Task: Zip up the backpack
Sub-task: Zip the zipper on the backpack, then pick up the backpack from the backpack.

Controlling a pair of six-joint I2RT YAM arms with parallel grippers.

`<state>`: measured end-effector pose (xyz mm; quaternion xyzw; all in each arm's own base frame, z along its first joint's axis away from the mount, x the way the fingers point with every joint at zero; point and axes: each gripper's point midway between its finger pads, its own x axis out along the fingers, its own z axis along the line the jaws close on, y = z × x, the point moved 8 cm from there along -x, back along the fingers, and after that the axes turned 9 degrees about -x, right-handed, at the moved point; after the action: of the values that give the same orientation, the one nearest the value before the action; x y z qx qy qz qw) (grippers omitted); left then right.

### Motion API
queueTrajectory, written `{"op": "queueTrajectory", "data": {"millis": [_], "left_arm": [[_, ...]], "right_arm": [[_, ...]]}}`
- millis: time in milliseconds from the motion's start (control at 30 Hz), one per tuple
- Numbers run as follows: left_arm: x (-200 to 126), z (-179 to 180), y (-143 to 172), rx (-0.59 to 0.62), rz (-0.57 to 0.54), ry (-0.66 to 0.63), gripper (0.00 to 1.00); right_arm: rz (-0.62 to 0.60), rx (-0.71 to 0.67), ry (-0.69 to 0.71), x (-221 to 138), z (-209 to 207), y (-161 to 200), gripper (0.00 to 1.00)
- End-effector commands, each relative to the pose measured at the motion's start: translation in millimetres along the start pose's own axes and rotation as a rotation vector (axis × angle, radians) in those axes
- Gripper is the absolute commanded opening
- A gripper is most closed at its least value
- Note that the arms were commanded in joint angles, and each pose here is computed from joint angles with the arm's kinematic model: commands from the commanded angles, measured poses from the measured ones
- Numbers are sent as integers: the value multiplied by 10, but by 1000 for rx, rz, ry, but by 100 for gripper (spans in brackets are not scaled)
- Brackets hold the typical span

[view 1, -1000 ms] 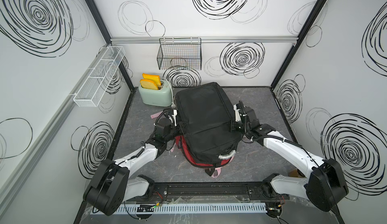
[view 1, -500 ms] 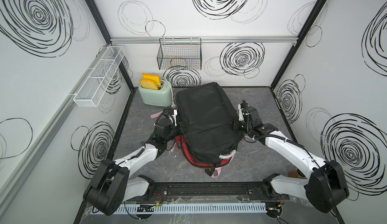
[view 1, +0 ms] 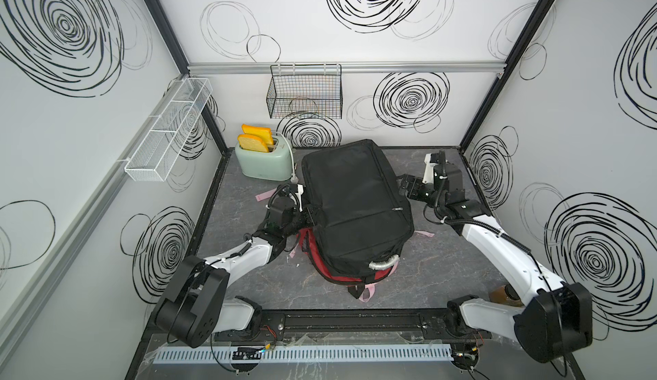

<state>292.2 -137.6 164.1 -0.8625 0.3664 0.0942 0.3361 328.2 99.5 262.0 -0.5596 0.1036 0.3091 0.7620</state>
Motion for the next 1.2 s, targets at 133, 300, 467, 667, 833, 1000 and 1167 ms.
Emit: {"op": "queueTrajectory", "data": {"millis": [133, 300, 467, 667, 833, 1000, 1167], "left_arm": [[129, 313, 68, -17, 31, -130, 0], [172, 357, 87, -56, 37, -64, 0], [216, 404, 121, -76, 62, -47, 0], [239, 399, 137, -71, 71, -46, 0], [243, 320, 117, -65, 66, 1, 0], [229, 286, 117, -64, 65, 23, 0], [209, 281, 110, -61, 59, 18, 0]], "right_arm": [[37, 60, -123, 396, -149, 32, 94], [91, 50, -179, 638, -201, 93, 93], [104, 56, -335, 718, -110, 122, 91], [105, -34, -310, 647, 110, 56, 90], [150, -135, -243, 631, 358, 127, 87], [179, -260, -140, 559, 660, 178, 81], [171, -336, -63, 442, 823, 154, 45]]}}
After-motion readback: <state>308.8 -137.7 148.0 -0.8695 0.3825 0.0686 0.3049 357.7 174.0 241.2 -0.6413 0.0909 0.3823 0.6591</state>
